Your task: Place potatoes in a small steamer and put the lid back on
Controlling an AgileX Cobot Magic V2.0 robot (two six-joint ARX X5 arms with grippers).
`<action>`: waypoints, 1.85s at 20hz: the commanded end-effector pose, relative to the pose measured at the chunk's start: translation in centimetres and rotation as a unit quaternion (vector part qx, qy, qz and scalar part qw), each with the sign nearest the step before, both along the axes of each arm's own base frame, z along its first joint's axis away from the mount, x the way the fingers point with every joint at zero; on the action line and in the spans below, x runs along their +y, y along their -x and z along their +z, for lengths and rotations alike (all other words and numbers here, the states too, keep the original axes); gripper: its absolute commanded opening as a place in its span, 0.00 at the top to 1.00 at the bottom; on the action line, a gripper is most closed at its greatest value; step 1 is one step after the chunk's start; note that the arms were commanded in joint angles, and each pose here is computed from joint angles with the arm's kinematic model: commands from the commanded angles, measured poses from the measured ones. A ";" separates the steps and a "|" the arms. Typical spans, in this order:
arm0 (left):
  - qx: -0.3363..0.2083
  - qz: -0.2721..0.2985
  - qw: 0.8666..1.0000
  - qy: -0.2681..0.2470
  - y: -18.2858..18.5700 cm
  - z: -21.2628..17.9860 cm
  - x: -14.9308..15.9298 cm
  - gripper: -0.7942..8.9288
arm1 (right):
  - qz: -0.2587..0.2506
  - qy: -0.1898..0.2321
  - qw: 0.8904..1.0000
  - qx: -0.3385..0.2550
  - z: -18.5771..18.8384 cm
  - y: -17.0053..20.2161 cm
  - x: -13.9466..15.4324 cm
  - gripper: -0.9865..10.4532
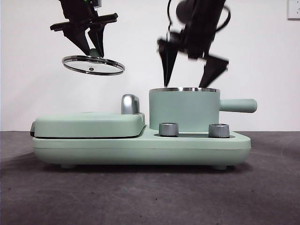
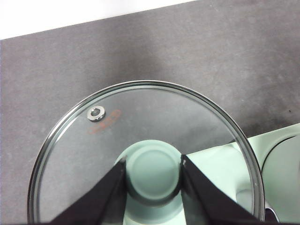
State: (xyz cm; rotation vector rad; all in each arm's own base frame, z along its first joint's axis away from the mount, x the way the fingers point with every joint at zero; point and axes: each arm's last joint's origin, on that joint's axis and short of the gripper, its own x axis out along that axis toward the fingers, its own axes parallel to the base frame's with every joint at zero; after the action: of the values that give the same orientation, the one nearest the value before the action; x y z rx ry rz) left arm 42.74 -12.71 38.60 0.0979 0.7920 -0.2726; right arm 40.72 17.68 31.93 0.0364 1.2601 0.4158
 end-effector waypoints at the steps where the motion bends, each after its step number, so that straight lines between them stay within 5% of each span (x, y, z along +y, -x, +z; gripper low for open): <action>1: -0.036 -0.006 0.999 0.014 0.7 2.0 -0.3 0.91 | 0.007 -0.007 1.000 -0.026 4.1 2.2 -0.9 0.51; 9: -0.034 -0.024 0.999 0.014 1.2 1.9 -1.8 0.91 | 0.034 -0.021 0.990 -0.137 13.0 12.3 -5.2 0.51; 16: -0.035 -0.053 0.998 0.014 2.0 1.9 -4.1 0.91 | 0.006 0.024 0.985 -0.170 11.3 26.5 -11.5 0.51; 24: -0.035 -0.095 0.995 0.016 3.6 1.9 -7.5 0.91 | -0.010 -0.090 0.930 -0.355 5.9 39.4 -16.8 0.51; 28: -0.031 -0.135 0.990 0.016 5.4 1.8 -10.5 0.91 | -0.019 -0.108 0.912 -0.396 5.2 42.0 -17.9 0.51; 37: 0.002 -0.222 0.975 0.000 8.4 -1.4 -18.2 0.91 | -0.018 -0.108 0.913 -0.393 5.1 42.0 -17.9 0.51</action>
State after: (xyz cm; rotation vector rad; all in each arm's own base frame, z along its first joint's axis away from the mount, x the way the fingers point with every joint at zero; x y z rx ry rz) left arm 33.66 -30.26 37.64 0.2819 0.7845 -0.6906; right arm -1.28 -0.20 36.78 0.0598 0.4223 0.4668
